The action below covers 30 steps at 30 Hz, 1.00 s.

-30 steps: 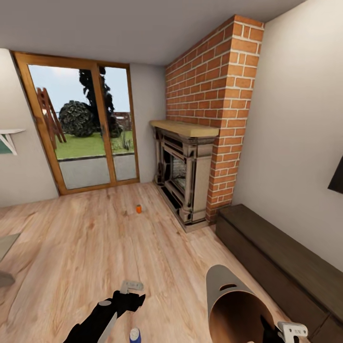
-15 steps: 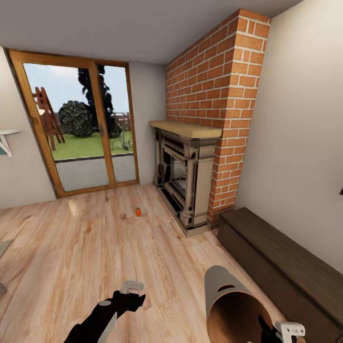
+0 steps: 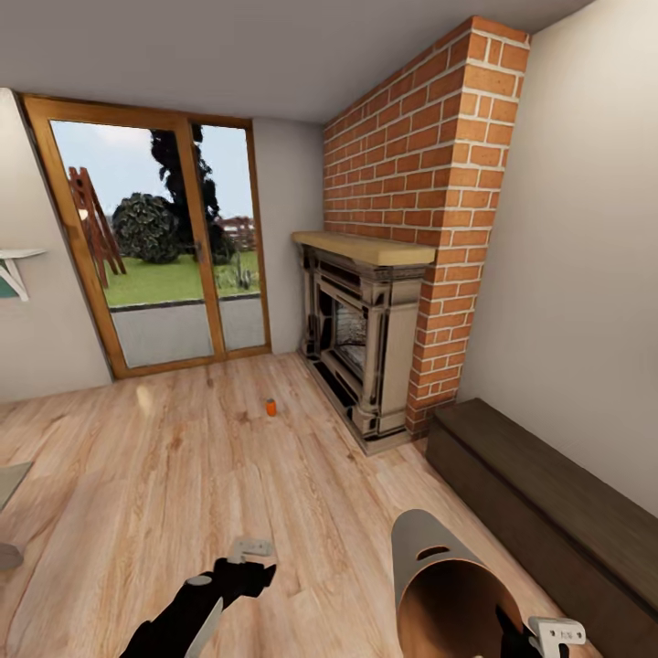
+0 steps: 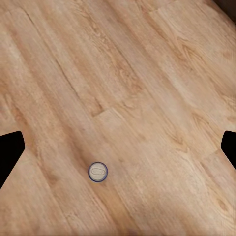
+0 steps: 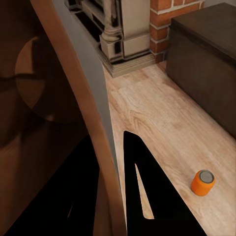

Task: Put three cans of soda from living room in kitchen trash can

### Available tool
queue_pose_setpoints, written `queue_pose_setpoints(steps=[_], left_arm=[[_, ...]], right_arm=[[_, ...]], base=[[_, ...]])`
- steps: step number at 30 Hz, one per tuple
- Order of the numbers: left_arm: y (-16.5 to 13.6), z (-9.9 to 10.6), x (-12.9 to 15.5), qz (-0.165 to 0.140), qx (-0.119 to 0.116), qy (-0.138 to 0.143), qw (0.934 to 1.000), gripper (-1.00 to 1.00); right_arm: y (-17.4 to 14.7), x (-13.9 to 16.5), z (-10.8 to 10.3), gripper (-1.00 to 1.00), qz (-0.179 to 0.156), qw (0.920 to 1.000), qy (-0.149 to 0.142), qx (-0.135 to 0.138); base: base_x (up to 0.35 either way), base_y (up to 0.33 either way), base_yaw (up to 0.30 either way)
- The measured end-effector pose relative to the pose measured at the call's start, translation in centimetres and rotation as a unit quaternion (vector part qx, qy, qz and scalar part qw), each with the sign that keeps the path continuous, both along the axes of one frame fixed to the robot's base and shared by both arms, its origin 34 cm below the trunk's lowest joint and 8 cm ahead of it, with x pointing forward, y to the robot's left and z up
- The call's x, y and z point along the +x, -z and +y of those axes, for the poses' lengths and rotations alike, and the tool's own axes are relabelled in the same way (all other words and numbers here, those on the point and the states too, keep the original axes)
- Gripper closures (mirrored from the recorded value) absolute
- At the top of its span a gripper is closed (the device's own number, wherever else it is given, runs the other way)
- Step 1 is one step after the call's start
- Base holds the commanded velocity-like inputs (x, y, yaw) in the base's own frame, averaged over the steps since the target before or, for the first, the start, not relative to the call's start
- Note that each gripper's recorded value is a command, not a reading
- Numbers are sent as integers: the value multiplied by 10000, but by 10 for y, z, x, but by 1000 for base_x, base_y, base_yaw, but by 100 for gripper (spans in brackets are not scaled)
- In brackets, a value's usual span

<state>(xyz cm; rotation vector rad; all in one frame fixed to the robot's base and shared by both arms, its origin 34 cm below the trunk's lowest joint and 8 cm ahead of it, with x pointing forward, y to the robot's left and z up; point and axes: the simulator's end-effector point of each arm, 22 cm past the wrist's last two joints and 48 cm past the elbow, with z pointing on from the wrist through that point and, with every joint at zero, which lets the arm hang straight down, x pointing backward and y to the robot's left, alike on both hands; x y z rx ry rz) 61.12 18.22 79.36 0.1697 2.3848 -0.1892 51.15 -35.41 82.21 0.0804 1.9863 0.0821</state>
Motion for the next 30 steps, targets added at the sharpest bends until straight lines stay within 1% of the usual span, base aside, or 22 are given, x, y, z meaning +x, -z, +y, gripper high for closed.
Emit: queue_pose_setpoints(steps=[4, 5, 8, 10, 12, 14, 17, 18, 20, 21, 22, 23, 24, 25, 26, 27, 28, 29, 30], left_arm=[[0, 2, 1, 5, 29, -39, 10000, -100], [0, 9, 2, -1, 145, -151, 9998, -100], [1, 14, 2, 11, 223, -234, 9995, -100], [4, 18, -1, 157, 289, -294, 9990, -100], [6, 20, -4, 300, 315, -318, 9985, -100], [6, 20, -3, 406, 303, -349, 9981, -100], [5, 20, -2, 517, 220, -415, 9976, -100], [4, 19, -2, 601, 150, -460, 9970, -100], [4, 18, -2, 715, 61, -513, 9961, -100], [4, 18, -2, 735, 47, -520, 9959, -100], [4, 18, -2, 760, 29, -529, 9957, -100], [4, 18, -2, 769, 23, -533, 9956, -100], [4, 18, -3, 780, 19, -537, 9955, -100], [5, 18, -3, 791, 17, -538, 9954, -100], [5, 18, -3, 802, 14, -541, 9953, -100], [5, 17, -3, 807, 13, -542, 9953, -100], [5, 17, -4, 810, 17, -547, 9952, -100], [6, 18, -4, 812, 21, -553, 9952, -100], [6, 18, -4, 816, 24, -557, 9951, -100]], right_arm=[[0, 0, 0, 100, 0, 10000, 1, 1], [0, 0, 0, 100, -1, 10000, 1, 1], [-1, 1, 0, 100, -5, 10000, 5, 3], [-4, 4, 0, 100, -42, 10000, -8, 1], [-7, 8, 6, 100, -32, 9999, -95, 4], [-9, 14, 20, 100, 99, 9995, -291, 26], [-12, 19, 29, 100, 296, 9988, -366, 95], [-15, 24, 33, 100, 433, 9983, -386, 111], [-28, 39, 34, 100, 639, 9973, -326, 130], [-39, 47, 34, 100, 620, 9975, -325, 123], [-52, 59, 37, 100, 692, 9969, -339, 154], [-63, 67, 38, 100, 684, 9969, -328, 216], [-69, 72, 39, 100, 738, 9965, -338, 216], [-74, 77, 39, 100, 810, 9959, -351, 194], [-82, 85, 40, 100, 981, 9943, -352, 236], [-91, 93, 40, 100, 975, 9943, -351, 241], [-103, 105, 41, 100, 1047, 9935, -355, 269], [-118, 121, 38, 100, 1170, 9921, -300, 334], [-135, 137, 31, 100, 989, 9946, -226, 209]], base=[[0, 8, 0], [0, 2, 0], [0, 1, 0], [0, 0, 0], [0, 0, 0], [0, 0, 0], [0, 0, 0], [0, 0, 0], [0, 0, 0], [0, 0, 0], [0, 0, 0], [0, 0, 0], [0, 0, 0], [0, 0, 0], [0, 0, 0], [0, 0, 0], [0, 0, 0], [0, 0, 0], [0, 0, 0]])
